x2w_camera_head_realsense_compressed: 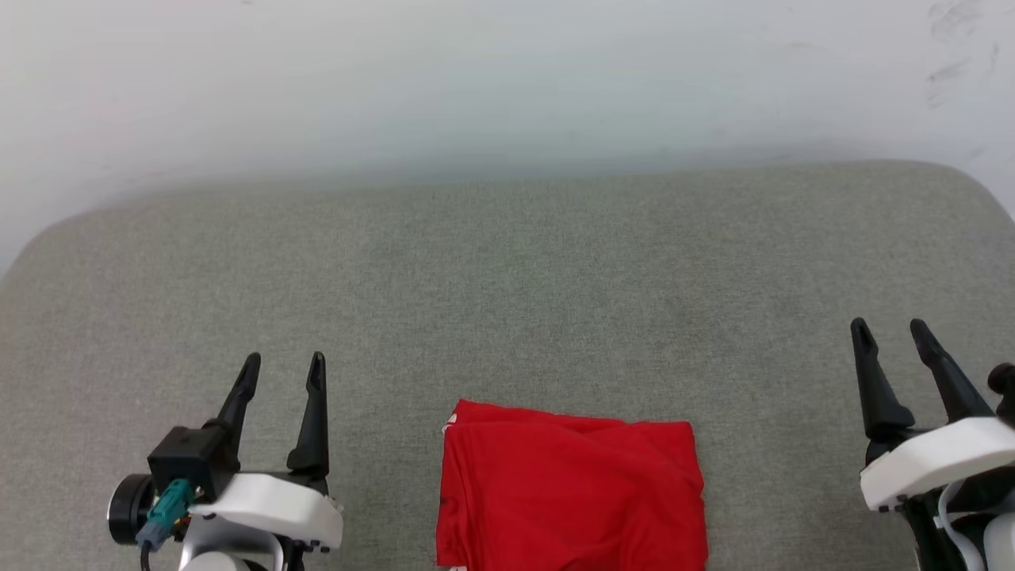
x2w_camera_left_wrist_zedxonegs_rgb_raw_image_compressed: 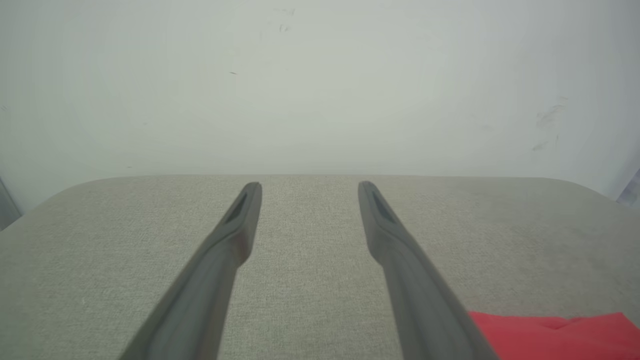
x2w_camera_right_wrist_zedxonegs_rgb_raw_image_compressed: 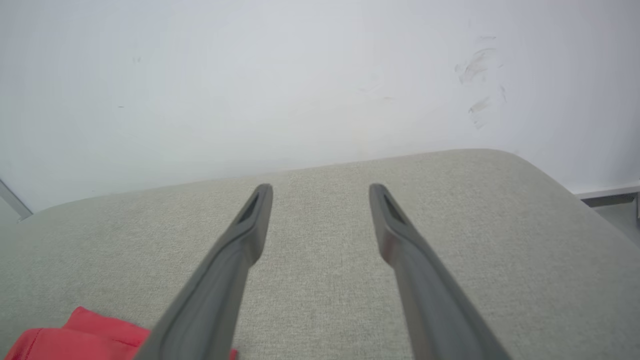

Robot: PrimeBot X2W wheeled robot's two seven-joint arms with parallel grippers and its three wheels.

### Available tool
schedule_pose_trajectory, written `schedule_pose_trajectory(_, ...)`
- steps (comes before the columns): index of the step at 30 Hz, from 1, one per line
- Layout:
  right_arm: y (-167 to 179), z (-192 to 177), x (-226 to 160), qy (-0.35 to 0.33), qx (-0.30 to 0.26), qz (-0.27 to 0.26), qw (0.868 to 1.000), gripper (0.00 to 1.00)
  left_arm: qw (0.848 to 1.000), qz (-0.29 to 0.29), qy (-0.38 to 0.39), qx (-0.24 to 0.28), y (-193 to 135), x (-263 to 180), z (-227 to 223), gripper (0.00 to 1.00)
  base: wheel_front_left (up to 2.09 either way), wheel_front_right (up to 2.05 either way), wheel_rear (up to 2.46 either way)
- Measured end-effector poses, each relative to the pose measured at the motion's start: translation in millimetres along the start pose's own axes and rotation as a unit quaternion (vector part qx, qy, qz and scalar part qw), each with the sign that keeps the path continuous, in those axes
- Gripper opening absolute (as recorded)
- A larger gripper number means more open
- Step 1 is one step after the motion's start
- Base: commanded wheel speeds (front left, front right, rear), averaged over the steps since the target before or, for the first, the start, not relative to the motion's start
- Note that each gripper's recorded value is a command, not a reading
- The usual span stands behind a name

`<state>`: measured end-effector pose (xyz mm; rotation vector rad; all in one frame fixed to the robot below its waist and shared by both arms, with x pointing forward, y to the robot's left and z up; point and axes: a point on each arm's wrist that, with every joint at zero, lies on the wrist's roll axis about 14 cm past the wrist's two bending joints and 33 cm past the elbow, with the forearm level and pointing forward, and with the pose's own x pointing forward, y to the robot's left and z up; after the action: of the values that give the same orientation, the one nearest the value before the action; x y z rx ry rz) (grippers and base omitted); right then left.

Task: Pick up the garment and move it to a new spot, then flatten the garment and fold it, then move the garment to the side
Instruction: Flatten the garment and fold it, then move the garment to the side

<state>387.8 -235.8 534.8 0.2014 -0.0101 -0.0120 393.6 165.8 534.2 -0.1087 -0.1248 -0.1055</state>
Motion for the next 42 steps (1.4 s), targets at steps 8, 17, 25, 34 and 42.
schedule_pose_trajectory(8,19.9,23.3,-29.7,-0.050,-0.071,0.017,0.996,1.00,1.000,0.007,-0.007,0.009,0.7,-16.3,6.2,1.00,0.00,0.00,0.00)
schedule_pose_trajectory(17,29.1,16.4,-48.9,-0.030,-0.077,0.015,0.996,1.00,1.000,0.016,0.013,0.013,3.5,-30.8,-6.1,1.00,0.00,0.00,0.00)
schedule_pose_trajectory(25,32.0,13.4,-48.8,-0.016,-0.074,0.016,0.997,1.00,1.000,0.021,0.012,0.006,3.8,-31.9,-6.9,1.00,0.00,0.00,0.00)
schedule_pose_trajectory(34,9.0,-6.4,-47.9,0.039,-0.031,-0.017,0.999,1.00,1.000,0.028,-0.003,0.009,10.7,-25.9,1.6,1.00,0.00,0.00,0.00)
schedule_pose_trajectory(42,-20.1,-73.1,-51.3,0.189,0.098,-0.055,0.976,1.00,1.000,0.029,-0.012,0.003,13.0,-11.9,3.5,1.00,0.00,0.00,0.00)
